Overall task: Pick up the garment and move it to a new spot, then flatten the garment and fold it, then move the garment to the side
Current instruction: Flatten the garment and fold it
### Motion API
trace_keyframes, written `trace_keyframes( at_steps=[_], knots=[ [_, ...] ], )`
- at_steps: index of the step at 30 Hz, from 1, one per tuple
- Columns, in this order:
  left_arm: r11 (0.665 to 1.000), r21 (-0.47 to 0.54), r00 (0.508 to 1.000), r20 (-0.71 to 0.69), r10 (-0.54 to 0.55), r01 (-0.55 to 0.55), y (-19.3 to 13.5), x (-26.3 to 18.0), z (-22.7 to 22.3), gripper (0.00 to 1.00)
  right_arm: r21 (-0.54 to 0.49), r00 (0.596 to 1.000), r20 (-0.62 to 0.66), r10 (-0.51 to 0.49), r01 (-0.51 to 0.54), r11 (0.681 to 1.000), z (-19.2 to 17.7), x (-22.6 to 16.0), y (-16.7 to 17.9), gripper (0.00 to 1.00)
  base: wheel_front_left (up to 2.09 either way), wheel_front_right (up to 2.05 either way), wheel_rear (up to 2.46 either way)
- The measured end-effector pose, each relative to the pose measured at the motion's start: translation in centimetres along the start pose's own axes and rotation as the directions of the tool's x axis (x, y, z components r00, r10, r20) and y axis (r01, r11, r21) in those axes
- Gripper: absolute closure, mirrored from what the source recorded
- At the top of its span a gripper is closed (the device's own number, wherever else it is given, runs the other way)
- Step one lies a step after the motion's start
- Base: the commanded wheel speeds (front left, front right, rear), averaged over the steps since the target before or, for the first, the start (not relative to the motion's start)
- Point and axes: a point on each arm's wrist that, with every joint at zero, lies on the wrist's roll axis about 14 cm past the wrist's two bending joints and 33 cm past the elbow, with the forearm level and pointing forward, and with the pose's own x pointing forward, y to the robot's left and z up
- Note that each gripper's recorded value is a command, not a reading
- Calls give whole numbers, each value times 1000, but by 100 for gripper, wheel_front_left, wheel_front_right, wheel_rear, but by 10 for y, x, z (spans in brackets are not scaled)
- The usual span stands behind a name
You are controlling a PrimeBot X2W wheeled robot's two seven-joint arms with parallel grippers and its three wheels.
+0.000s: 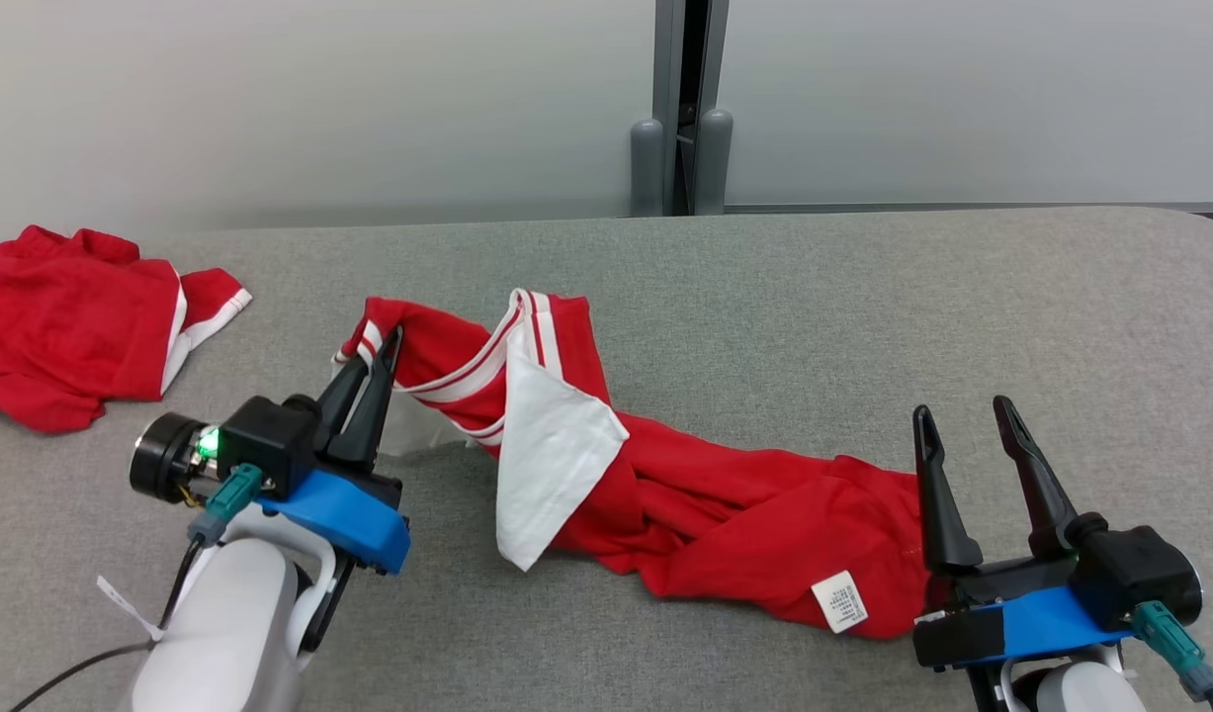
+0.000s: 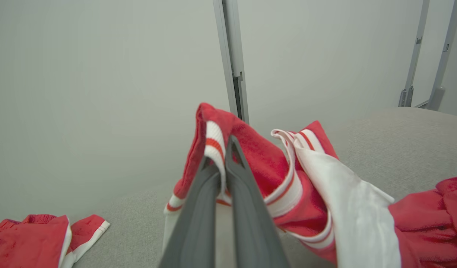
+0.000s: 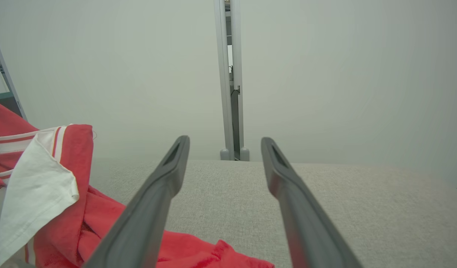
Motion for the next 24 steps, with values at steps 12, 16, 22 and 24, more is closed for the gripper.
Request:
trace_keyframes(
  at_steps=[12,16,22,24],
  knots=[
    [998,45,993,111,-40,35,-4,16,41,100,4,1000,10,-8,8,1000,3,-1,-2,0,0,0,0],
    [998,47,992,117,-51,45,-7,19,44,100,4,1000,10,-13,13,1000,4,-2,-4,0,0,0,0],
    [997,49,991,122,-58,52,-10,20,45,100,3,1000,11,-21,21,1000,4,-3,-6,0,0,0,0],
    [997,49,991,124,-59,53,-10,20,46,100,3,1000,12,-21,21,1000,5,-3,-6,0,0,0,0]
  ],
)
